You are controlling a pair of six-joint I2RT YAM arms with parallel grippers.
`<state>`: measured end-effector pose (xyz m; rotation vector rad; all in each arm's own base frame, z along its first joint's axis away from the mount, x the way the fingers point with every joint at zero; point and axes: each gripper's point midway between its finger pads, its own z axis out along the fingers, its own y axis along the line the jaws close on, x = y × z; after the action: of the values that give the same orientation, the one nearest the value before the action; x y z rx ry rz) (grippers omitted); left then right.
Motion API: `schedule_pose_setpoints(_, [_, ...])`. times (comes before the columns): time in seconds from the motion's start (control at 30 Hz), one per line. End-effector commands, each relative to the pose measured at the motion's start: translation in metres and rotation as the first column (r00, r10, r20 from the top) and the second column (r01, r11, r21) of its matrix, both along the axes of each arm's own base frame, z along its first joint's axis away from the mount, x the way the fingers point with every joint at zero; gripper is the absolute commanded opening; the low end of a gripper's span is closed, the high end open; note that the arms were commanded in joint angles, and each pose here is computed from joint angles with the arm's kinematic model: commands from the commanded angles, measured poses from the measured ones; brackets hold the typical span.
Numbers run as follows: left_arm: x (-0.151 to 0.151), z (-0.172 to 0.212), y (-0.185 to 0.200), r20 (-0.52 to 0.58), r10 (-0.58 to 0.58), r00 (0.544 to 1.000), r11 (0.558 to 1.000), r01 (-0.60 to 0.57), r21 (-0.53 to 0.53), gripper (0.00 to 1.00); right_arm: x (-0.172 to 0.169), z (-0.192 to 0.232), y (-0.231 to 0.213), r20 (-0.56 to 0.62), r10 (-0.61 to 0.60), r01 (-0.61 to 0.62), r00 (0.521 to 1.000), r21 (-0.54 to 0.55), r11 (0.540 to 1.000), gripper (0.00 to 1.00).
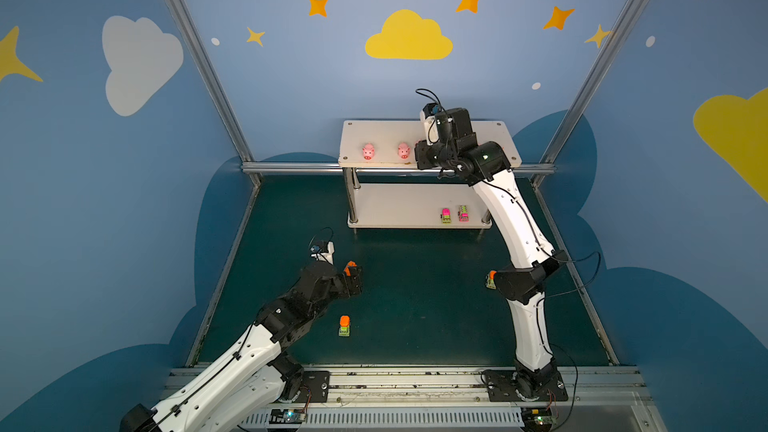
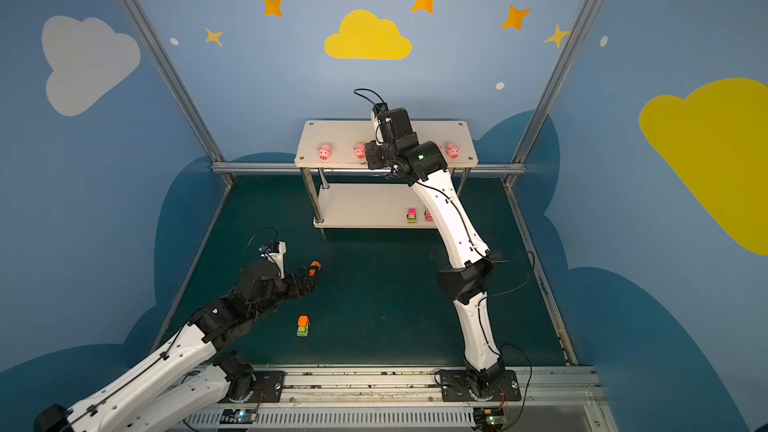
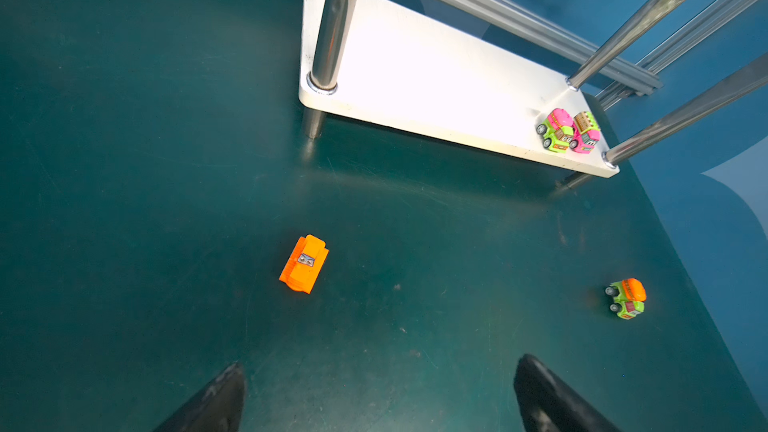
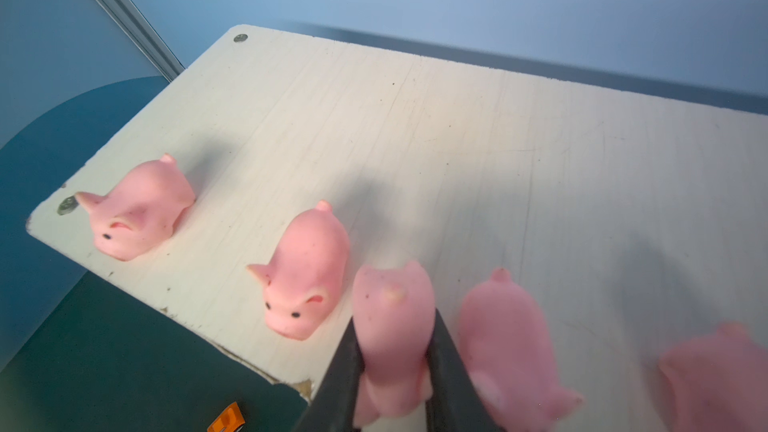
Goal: Place and organize the plastic toys onto the shelf
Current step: 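Lower the pig between the shelf pigs and open the right gripper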
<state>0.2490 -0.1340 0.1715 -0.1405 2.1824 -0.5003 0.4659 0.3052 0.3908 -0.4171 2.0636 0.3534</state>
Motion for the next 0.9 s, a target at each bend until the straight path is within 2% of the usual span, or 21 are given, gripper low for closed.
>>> schedule_pose_setpoints(0.0, [-0.001,0.003,0.001,0.008,0.006,1.000,1.000,-0.006,-0.020,1.00,-0.021,0.034,-0.008,0.049,0.004,-0.006,0.999,0.029,1.000,0.23])
schedule_pose_setpoints(0.37, [-0.008,0.008,0.011,0.034,0.027,0.999,0.999,-0.026,-0.025,1.00,-0.025,0.024,-0.009,0.007,-0.003,0.003,1.000,0.014,1.000,0.23])
schedule_pose_setpoints(0.87, [-0.007,0.007,0.014,0.031,0.038,0.999,0.999,-0.038,-0.004,1.00,-0.005,-0.002,-0.008,-0.041,-0.019,0.020,0.999,0.015,1.000,0.23])
